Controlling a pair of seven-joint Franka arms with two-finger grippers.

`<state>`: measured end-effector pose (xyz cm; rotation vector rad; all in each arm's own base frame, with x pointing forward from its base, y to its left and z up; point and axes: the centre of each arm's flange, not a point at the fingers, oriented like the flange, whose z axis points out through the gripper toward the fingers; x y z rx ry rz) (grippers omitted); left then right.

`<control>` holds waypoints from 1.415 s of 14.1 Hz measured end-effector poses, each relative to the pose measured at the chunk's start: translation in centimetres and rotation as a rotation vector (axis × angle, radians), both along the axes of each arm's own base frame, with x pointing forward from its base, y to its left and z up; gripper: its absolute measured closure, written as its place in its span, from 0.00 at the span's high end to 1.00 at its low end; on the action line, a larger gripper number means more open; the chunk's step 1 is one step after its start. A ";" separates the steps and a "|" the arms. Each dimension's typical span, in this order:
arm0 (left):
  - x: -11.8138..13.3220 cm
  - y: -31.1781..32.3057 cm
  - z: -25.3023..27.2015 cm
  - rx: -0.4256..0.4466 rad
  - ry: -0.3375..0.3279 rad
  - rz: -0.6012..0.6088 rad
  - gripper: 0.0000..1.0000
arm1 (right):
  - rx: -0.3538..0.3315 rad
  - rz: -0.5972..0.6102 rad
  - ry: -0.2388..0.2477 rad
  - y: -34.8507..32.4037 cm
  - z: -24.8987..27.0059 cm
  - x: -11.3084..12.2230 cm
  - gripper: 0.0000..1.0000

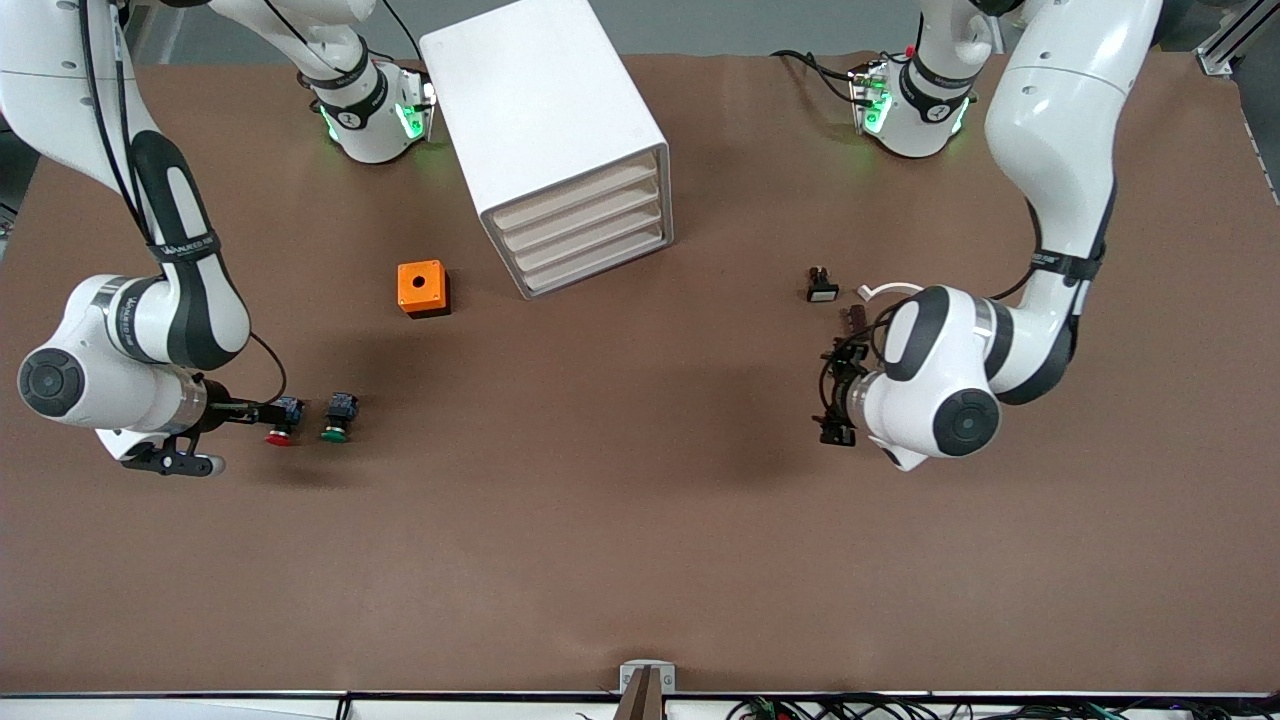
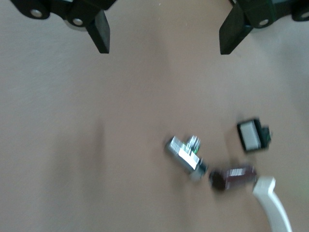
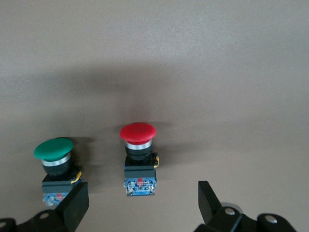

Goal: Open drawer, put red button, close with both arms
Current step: 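Grasp the red button with the right gripper while the left gripper grips the drawer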

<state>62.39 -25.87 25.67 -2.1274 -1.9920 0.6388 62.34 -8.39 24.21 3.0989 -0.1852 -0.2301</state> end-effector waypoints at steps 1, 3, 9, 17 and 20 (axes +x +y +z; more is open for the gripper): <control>-0.7 -1.4 -0.6 -0.004 0.021 0.011 1.00 | -0.001 0.000 -0.006 0.0 -0.4 -0.2 1.00; -1.6 -3.3 -1.5 -0.029 0.072 0.070 1.00 | -0.001 0.001 -0.006 0.0 -1.3 -0.6 1.00; -2.8 -6.8 -1.2 -0.080 0.207 0.300 1.00 | -0.004 0.003 -0.006 0.0 -4.3 -0.8 1.00; -8.7 -16.6 -1.2 -0.056 0.417 0.472 0.99 | -0.003 0.003 0.014 0.1 -6.1 -1.2 1.00; -10.5 -19.3 -0.8 -0.072 0.503 0.523 0.90 | -0.002 0.003 0.018 0.1 -6.3 -1.2 0.82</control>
